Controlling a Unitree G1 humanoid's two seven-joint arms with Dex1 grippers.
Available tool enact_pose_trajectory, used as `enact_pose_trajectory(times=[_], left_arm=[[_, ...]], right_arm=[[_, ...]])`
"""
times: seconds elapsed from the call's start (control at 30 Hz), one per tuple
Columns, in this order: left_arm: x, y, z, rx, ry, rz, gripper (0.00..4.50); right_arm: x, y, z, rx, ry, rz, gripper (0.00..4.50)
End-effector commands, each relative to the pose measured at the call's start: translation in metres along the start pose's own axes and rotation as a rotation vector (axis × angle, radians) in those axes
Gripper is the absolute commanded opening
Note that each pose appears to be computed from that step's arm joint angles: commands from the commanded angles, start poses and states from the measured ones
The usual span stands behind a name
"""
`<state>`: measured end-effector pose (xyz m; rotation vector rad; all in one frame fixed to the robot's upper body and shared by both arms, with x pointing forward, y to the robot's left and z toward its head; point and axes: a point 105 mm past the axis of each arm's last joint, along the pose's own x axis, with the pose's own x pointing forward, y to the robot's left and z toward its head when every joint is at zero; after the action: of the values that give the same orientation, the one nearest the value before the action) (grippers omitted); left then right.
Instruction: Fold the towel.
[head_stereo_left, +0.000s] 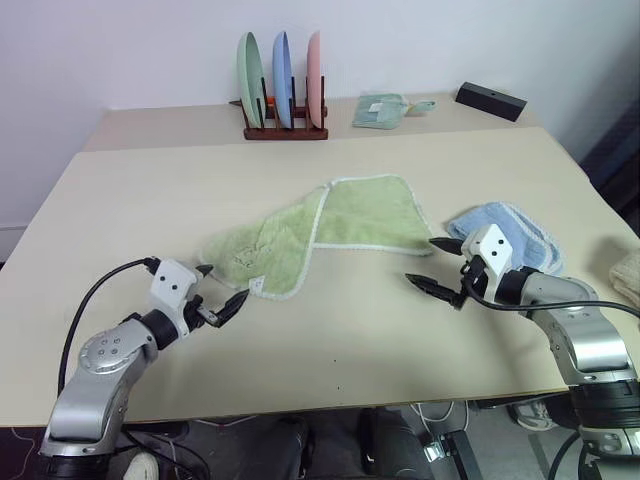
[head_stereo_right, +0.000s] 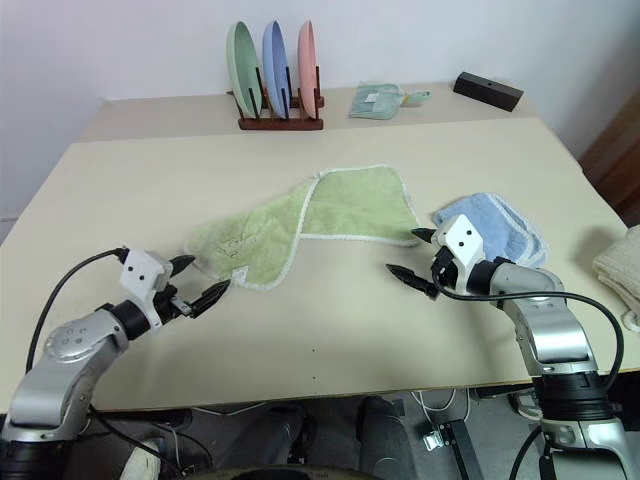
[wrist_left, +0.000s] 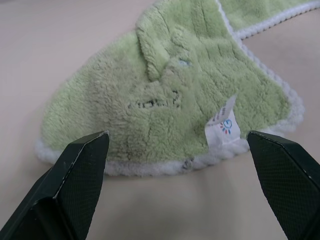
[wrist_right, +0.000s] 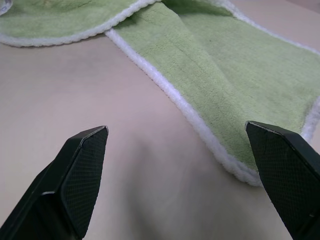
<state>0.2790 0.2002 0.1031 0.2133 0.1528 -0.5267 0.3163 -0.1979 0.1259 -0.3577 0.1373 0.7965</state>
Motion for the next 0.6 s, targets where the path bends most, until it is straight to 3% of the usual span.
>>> enact_pose_trajectory(times=[0.03,0.6], left_arm=[[0.002,-0.005,0.011,0.028,-0.039,-0.010,4.47],[0.004,-0.003,0.016,0.067,-0.040,-0.064,4.47]], right_arm=[[-0.001,-0.008,0.015,-0.050,-0.041,-0.019,4.50],[0.017,0.006,0.018,-0.028,-0.098,-0.011,4.50]])
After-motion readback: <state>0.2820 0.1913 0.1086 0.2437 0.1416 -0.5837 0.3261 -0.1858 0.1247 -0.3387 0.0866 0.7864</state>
